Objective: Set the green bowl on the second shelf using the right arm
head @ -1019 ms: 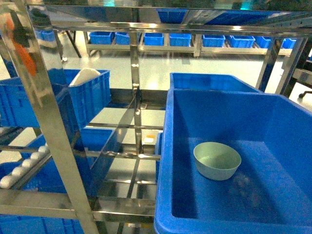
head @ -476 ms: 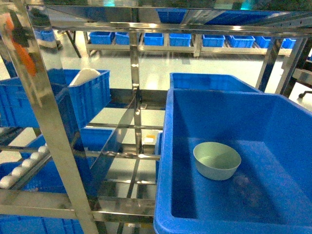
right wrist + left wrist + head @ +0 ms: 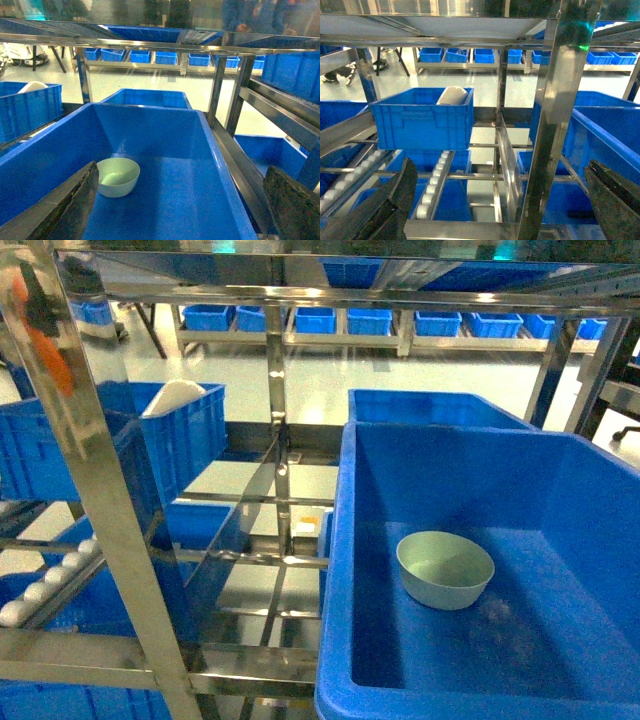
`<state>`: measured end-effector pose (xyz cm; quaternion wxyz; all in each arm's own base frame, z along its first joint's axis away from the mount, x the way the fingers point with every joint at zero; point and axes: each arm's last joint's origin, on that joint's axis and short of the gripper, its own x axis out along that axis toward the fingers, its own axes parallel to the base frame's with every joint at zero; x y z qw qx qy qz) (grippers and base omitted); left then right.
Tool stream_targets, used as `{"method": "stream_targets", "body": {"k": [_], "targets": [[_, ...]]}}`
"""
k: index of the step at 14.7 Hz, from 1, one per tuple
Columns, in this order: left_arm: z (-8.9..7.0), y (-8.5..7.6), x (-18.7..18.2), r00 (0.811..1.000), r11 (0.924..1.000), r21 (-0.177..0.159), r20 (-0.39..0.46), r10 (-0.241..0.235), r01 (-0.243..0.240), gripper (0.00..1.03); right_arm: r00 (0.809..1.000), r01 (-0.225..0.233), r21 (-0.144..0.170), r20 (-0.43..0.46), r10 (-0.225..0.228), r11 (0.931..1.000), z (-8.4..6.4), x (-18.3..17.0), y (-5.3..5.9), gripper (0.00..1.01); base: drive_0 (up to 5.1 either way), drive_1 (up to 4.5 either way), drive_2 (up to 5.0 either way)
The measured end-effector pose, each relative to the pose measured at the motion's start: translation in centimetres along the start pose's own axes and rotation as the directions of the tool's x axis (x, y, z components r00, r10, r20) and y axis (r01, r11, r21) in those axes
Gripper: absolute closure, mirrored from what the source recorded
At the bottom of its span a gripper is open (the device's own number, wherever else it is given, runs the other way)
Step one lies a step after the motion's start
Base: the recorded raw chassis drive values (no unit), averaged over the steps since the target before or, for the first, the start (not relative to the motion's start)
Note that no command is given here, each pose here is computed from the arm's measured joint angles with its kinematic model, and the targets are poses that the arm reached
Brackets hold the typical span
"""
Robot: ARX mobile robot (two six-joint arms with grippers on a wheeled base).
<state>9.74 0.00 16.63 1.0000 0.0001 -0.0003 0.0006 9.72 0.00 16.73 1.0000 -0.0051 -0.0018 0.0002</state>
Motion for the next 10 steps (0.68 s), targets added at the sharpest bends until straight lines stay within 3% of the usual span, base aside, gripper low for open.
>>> {"method": "stream_targets", "body": {"k": [10], "targets": [[0.0, 0.0, 0.0, 1.0, 1.0, 0.0, 0.0, 0.0, 0.0, 0.05, 1.0, 0.0, 0.0, 0.0, 0.0, 1.0, 0.0, 0.0, 0.0, 0.03, 0.0, 0.0, 0.0]]}}
